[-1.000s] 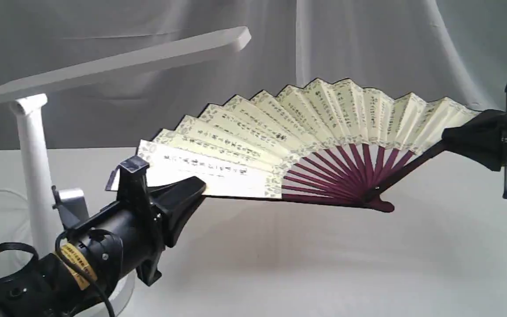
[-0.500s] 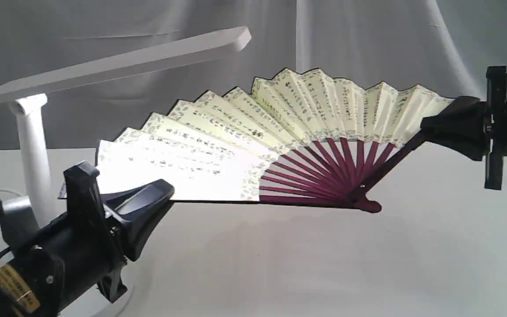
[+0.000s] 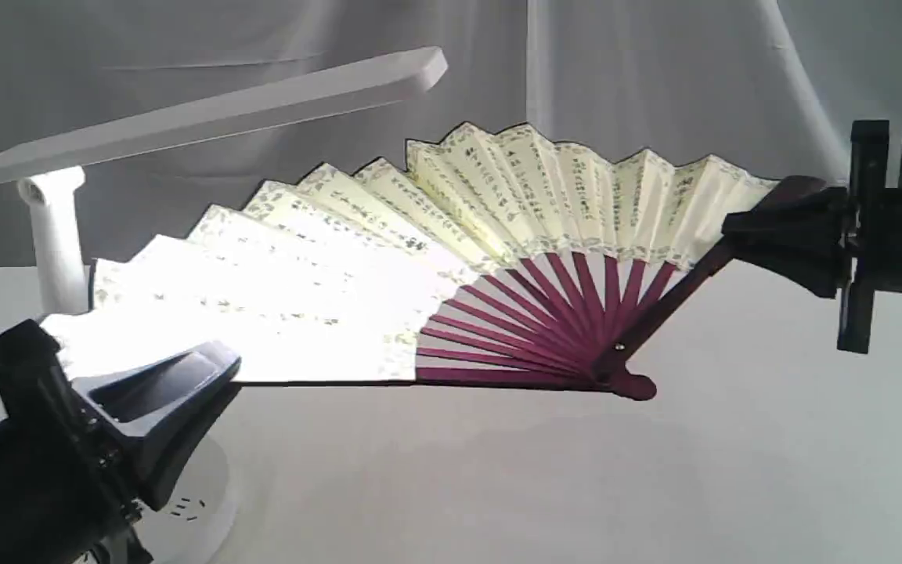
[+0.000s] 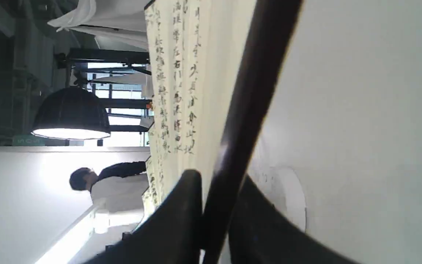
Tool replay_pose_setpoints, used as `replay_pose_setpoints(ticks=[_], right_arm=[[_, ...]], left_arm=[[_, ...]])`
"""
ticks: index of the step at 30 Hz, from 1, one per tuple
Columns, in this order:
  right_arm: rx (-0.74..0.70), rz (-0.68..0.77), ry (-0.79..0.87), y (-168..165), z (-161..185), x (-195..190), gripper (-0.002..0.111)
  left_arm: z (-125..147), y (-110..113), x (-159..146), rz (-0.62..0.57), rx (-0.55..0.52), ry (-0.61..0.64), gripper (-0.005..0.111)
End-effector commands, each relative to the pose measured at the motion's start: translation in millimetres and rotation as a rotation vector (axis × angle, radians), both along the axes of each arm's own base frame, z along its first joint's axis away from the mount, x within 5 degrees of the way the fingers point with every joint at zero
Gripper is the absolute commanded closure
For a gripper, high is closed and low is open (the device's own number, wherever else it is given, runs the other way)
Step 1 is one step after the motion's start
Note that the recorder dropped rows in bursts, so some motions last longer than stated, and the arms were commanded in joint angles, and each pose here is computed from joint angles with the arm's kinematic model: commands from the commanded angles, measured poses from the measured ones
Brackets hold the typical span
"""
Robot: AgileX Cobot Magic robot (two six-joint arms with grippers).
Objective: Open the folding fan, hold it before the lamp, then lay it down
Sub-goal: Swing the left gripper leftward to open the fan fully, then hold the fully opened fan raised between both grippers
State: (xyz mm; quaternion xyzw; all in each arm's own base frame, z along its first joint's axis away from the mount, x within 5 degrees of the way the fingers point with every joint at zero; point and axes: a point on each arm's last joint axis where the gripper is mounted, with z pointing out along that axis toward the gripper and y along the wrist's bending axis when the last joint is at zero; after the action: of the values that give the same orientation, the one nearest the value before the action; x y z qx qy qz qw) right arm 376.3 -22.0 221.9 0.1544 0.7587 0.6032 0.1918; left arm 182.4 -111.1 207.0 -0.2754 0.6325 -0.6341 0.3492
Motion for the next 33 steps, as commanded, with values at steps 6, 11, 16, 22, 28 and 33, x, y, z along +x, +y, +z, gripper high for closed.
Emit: replay_pose_setpoints(ticks=[6, 11, 16, 22, 28, 33], right_arm=[[-0.147, 0.015, -0.09, 2.6, 26.0, -12.9, 0.108], [-0.152, 0.01, -0.116, 4.1, 39.9, -17.9, 0.108], [-0.16, 0.008, -0.136, 5.6, 51.9, -23.1, 0.108], [-0.182, 0.016, -0.15, 6.7, 59.1, -27.9, 0.108], [-0.218, 0.033, -0.142, 7.6, 63.7, -33.6, 0.108], [-0.222, 0.028, -0.165, 8.9, 72.8, -37.8, 0.108]], left_arm=[[16.1, 10.9, -24.8, -0.02, -0.12, -0.115, 0.107], [21.2, 15.2, -33.2, -0.021, -0.138, -0.146, 0.107], [28.9, 17.4, -37.5, -0.022, -0.159, -0.184, 0.107], [32.1, 17.7, -40.2, -0.037, -0.181, -0.19, 0.107], [31.6, 15.5, -42.0, -0.07, -0.185, -0.179, 0.107], [31.2, 15.6, -42.2, -0.07, -0.185, -0.178, 0.107]])
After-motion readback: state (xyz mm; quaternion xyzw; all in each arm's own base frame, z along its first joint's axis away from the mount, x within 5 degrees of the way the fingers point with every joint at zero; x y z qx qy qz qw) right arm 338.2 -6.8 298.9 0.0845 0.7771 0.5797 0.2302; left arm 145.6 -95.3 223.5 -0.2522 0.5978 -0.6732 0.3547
